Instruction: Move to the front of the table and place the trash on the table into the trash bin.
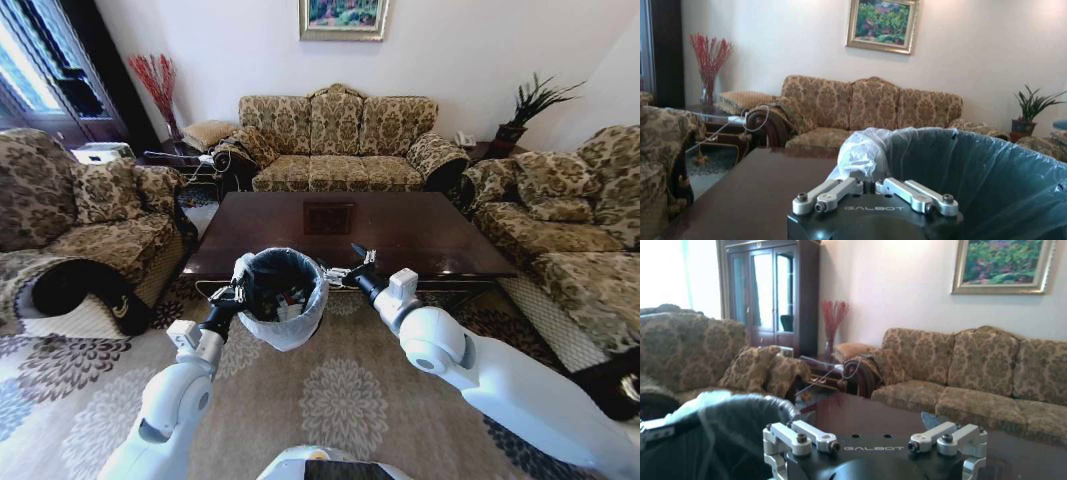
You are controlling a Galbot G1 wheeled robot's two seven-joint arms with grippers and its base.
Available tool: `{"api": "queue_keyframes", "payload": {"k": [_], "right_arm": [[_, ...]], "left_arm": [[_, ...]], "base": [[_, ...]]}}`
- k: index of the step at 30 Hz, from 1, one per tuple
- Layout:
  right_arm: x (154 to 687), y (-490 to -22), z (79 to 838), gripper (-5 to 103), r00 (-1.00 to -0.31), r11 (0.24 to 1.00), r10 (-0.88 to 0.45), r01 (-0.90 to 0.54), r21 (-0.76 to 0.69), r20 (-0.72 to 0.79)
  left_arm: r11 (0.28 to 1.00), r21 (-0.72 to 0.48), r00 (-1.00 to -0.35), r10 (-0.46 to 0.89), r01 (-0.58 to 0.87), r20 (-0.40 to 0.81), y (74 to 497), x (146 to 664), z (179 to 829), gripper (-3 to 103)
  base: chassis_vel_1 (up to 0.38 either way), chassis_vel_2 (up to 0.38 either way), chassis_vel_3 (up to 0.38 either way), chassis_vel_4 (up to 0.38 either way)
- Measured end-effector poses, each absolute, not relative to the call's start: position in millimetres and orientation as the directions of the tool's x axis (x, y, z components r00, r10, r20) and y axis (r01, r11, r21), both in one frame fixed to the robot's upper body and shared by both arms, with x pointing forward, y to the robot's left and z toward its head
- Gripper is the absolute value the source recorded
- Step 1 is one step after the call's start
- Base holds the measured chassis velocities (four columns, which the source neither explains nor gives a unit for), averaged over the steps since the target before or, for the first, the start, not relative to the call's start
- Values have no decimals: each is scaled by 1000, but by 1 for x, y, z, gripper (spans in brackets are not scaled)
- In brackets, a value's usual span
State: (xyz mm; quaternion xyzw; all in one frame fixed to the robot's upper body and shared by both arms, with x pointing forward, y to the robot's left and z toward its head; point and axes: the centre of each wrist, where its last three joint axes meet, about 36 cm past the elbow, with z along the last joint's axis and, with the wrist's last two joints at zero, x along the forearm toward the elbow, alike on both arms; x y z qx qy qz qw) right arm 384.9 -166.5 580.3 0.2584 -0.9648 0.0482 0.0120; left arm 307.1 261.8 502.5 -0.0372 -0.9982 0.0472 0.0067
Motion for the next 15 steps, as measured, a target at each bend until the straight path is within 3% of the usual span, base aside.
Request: {"api": "queue_keyframes", "payload": {"k": [11,15], "right_arm": [[393,-185,633,100,-859,869,-493,-494,-30,-140],[402,-202,640,100,-893,905,-423,-424,-28,-153]], "left_arm": [[997,-66,-996,47,42,70,265,312,491,3],[998,-58,-996,28,23,87,267,314,485,3]], "base": [[-29,45,41,-26],[53,-4,-2,36]]}}
